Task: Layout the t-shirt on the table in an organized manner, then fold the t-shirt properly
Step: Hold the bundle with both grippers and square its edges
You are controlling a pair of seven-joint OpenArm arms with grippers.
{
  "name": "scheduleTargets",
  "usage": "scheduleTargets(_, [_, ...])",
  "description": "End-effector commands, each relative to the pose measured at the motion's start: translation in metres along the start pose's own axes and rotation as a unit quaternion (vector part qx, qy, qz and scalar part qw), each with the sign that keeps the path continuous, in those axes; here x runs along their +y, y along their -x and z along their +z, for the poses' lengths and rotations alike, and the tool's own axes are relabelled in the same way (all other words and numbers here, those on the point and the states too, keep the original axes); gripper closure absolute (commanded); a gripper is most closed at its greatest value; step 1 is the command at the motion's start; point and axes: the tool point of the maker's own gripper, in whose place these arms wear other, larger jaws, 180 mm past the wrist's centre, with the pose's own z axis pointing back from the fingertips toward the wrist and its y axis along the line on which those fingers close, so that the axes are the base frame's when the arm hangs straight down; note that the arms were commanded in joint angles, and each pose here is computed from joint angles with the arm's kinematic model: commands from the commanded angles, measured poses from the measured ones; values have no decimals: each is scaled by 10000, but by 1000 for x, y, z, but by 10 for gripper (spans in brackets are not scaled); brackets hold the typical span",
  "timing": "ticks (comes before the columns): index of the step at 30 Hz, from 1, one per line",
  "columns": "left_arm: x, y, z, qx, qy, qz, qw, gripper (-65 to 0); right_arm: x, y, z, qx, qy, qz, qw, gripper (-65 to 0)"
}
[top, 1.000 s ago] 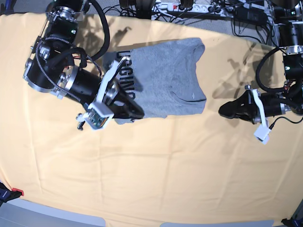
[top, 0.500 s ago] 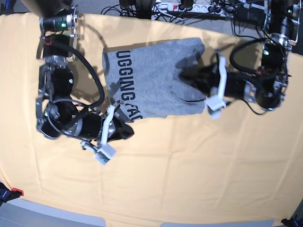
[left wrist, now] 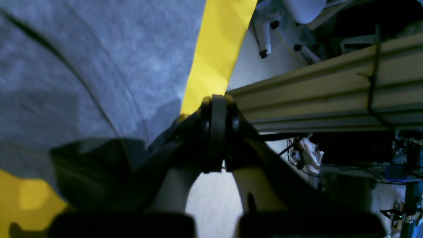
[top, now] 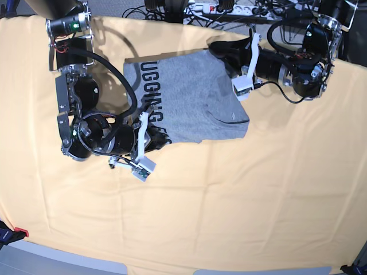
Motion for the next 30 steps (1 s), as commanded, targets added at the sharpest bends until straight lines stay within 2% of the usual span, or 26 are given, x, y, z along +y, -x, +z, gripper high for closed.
scheduleTargets(1, [-2,-10,5,-163,8,-107,9998,0,-16,-8,10,-136,301,180,9993,0])
scheduleTargets(4, [2,-7,2,-80,-106,-139,9998,0,-29,3,14,-107,638,306,9974,0])
scheduleTargets(8, [-3,-6,-5,-184,-3,-48,9998,0,-30,16,12,91,736,318,9967,0])
scheduleTargets(10, [-6,-8,-10,-250,57,-26,9997,0,-41,20,15,238,1032,316,9939,0])
scheduleTargets(14, [-9,-10,-13,-332,119,-5,9994,0,-88,11,34,233,2269,-67,9736,0])
scheduleTargets(17, [-9,-11,-9,-315,55,-82,9995,0,-103,2,43,161,2612,-309,9647,0])
scheduleTargets(19, [-13,-16,-5,-336,42,-217,9992,0,-101,-1,42,101,2520,-323,9671,0])
scheduleTargets(20, [-17,-21,-4,-394,79,-295,9988,0,-95,-3,39,60,2348,-255,9717,0])
scheduleTargets(22, [-27,-30,-2,-516,177,-459,9975,0,-75,-9,29,-97,1753,-11,9845,0])
scheduleTargets(24, [-33,-36,-3,-582,225,-580,9964,0,-53,-19,23,-324,1171,235,9923,0])
scheduleTargets(26, [-35,-37,-8,-639,254,-560,9961,0,-41,-24,20,-440,842,454,9944,0])
scheduleTargets(30, [-36,-32,-25,-630,172,-457,9968,0,-40,-24,19,-464,825,504,9942,0])
